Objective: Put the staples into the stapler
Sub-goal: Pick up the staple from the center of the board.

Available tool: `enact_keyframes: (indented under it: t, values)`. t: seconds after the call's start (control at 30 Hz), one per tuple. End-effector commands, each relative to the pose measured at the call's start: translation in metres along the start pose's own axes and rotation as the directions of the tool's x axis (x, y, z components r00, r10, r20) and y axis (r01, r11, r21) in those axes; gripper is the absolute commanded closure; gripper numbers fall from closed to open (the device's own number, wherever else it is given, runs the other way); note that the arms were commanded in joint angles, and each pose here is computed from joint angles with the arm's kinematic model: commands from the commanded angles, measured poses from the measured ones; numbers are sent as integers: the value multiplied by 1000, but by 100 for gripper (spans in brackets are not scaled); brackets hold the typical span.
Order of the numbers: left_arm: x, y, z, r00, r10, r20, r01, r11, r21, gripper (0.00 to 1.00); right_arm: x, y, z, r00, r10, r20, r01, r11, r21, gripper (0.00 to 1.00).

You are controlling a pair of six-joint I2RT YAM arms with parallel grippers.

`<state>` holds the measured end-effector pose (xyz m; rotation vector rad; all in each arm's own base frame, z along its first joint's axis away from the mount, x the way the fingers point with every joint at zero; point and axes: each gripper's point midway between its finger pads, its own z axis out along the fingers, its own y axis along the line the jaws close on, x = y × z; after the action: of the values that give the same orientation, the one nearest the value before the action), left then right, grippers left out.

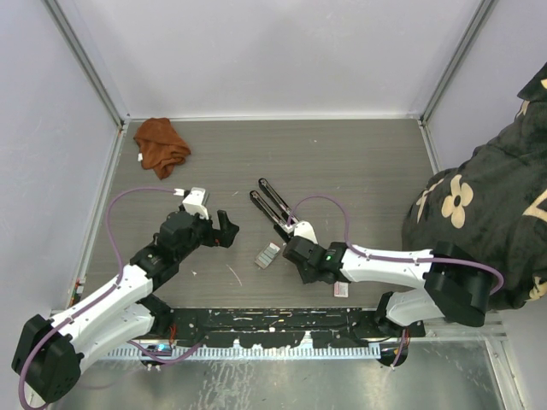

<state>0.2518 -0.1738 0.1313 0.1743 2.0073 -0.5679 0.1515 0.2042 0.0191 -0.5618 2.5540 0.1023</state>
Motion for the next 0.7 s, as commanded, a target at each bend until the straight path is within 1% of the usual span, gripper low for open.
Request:
enact_keyframes:
  t: [0.0, 0.2, 0.33, 0.47, 0.57, 0.67]
  values:
    - [-23, -6, 0, 997, 6, 82, -7, 1000, 17, 7, -11, 8, 0, 999, 21, 34, -20, 1000, -20, 67]
    - [-25, -6, -1, 996, 5, 88, -6, 1000, 20, 7, 0, 5, 0, 1000, 30, 5, -30, 999, -12, 69]
    - [-24, -6, 0, 996, 6, 87, -7, 1000, 17, 7, 5, 3, 3, 999, 31, -13, -31, 1000, 3, 75]
    - [-24, -5, 1, 996, 6, 89, -8, 1000, 17, 7, 3, 0, 2, 999, 36, -16, -35, 999, 23, 86]
    - [-23, -5, 1, 996, 7, 91, -8, 1000, 15, 7, -7, 6, -7, 1000, 27, -2, -27, 1000, -4, 90]
    - [-23, -3, 1, 996, 10, 94, -11, 1000, 10, 7, -24, 14, -27, 1000, 9, 15, -8, 999, -52, 93]
